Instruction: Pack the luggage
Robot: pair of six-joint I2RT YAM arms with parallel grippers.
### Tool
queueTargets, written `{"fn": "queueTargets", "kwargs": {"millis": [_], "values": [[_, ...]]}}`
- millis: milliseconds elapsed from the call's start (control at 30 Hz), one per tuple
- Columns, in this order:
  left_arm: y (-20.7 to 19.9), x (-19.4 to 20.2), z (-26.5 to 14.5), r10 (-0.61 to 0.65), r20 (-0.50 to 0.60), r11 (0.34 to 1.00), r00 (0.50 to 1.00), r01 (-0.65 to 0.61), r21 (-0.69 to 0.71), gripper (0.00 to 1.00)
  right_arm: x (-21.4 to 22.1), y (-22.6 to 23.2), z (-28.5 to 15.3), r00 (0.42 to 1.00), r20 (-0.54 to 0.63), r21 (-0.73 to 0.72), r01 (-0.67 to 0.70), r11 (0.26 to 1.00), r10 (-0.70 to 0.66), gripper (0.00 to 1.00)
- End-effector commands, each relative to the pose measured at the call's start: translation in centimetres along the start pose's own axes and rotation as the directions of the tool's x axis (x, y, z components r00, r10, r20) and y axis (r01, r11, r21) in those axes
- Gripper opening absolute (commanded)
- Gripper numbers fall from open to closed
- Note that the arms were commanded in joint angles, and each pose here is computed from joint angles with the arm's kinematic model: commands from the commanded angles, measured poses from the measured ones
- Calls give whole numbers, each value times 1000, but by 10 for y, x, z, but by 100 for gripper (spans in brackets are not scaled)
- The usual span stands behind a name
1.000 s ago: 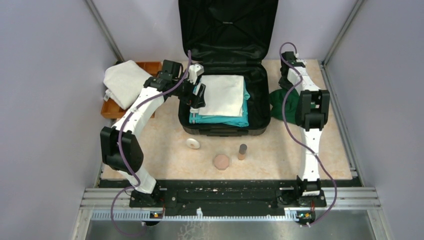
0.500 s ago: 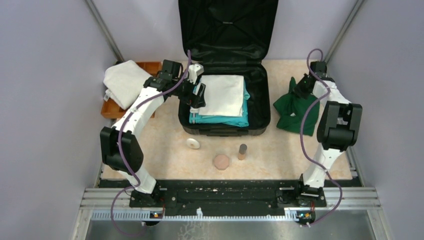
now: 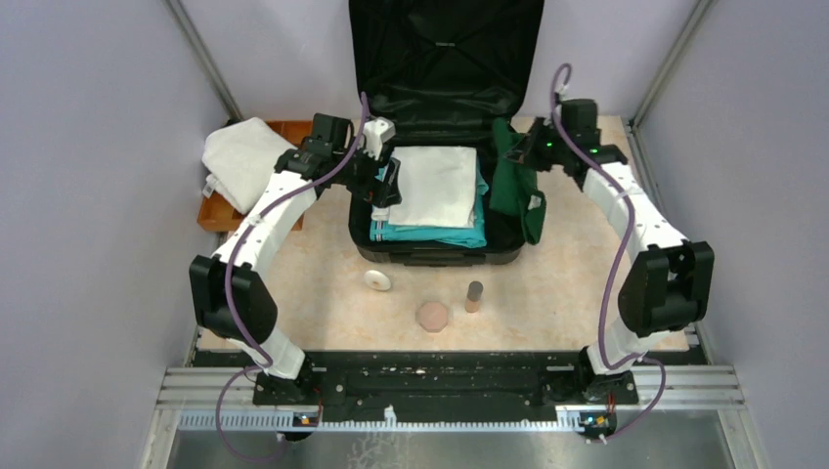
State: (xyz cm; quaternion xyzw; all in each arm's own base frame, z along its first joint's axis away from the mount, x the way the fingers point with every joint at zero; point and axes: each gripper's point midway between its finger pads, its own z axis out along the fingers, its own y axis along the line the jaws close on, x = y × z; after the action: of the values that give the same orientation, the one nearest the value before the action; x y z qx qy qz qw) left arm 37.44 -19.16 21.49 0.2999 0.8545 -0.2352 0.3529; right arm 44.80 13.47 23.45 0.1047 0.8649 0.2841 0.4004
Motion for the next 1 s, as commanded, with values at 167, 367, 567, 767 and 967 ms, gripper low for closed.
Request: {"fn": "queueTargets", "kwargs": {"millis": [167,367,567,767,967], "values": [[2,-22,-24,27,76,997,997,-22,-67,98,50,117,50,990,-111,-182,70,981,-92,0],[5,-20,-27,35,75,995,997,-28,-93,98,65,148,84,989,-132,-158,42,987,-63,0],[11,-16,-28,41,63,992,997,-33,-124,98,81,175,113,991,-135,-92,7,996,-19,0],[14,-12,-28,40,55,991,998,-32,-130,98,93,180,138,987,-140,-10,-75,997,73,0],[17,-7,-26,37,48,991,998,-31,-130,98,101,196,148,985,-140,-23,-100,995,96,0]]}}
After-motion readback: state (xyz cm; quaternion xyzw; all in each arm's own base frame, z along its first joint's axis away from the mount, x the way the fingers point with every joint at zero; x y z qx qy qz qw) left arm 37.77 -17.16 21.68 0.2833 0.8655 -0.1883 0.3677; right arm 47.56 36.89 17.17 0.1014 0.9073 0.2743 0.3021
